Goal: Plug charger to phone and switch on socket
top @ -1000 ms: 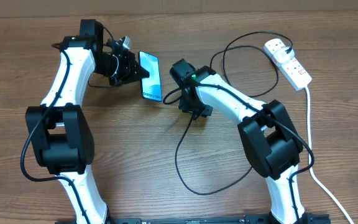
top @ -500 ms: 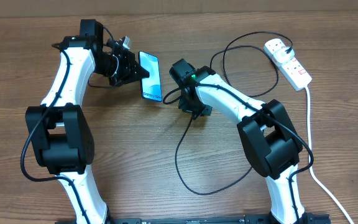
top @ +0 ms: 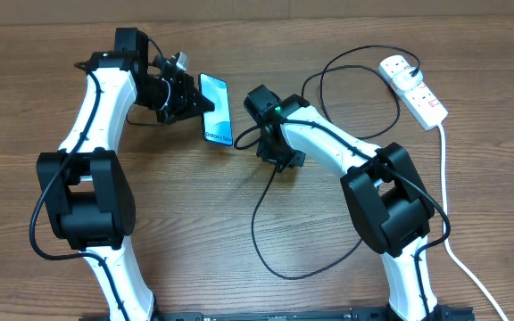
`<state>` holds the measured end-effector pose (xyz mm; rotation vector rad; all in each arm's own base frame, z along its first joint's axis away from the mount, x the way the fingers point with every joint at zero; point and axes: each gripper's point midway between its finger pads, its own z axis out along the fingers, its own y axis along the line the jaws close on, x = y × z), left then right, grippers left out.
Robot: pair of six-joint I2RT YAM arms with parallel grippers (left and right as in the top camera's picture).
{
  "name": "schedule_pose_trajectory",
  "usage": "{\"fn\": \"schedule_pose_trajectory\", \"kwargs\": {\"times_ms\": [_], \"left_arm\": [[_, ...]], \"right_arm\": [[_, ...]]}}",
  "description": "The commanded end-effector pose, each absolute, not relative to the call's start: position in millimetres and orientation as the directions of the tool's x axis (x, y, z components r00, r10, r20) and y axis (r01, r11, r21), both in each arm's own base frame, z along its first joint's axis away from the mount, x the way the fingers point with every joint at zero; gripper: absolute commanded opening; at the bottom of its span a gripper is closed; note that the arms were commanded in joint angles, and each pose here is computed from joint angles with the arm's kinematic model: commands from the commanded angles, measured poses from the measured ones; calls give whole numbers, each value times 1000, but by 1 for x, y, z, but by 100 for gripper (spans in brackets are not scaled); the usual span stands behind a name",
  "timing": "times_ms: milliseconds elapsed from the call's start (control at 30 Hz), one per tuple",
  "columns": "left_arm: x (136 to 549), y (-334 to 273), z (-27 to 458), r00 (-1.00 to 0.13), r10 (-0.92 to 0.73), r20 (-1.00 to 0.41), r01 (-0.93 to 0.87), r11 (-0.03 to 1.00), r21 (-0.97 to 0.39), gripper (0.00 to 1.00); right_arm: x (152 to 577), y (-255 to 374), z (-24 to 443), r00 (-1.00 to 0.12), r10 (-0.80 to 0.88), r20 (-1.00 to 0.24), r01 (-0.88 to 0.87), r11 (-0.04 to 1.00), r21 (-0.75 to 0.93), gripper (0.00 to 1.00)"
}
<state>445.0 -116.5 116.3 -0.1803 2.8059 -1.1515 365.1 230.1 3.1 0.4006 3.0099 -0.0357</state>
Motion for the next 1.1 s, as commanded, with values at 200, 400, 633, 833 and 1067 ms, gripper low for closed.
{"fn": "schedule_pose_trajectory", "kwargs": {"times_ms": [200,400,633,833,1067], "left_arm": [[448,-122,140,-985,-125,-115,-4,693,-721,4],[446,-122,140,-986,-125,-108,-9,693,-721,4],[445,-129,147,-988,-115,-104,4,651,-759,4],[436,-153,182,-993,-73,-95,52,450,-891,4],[426,-168,223,-996,-33,-82,74,207,-976,4]], "right_arm": [[362,234,-7,-963,262,-69,263,965,-2,16],[363,234,-7,-962,262,-70,263,965,-1,12],[363,234,-7,-964,258,-71,259,966,3,4],[365,242,30,-962,257,-88,251,965,71,4],[348,252,102,-982,155,-107,130,970,206,4]]}}
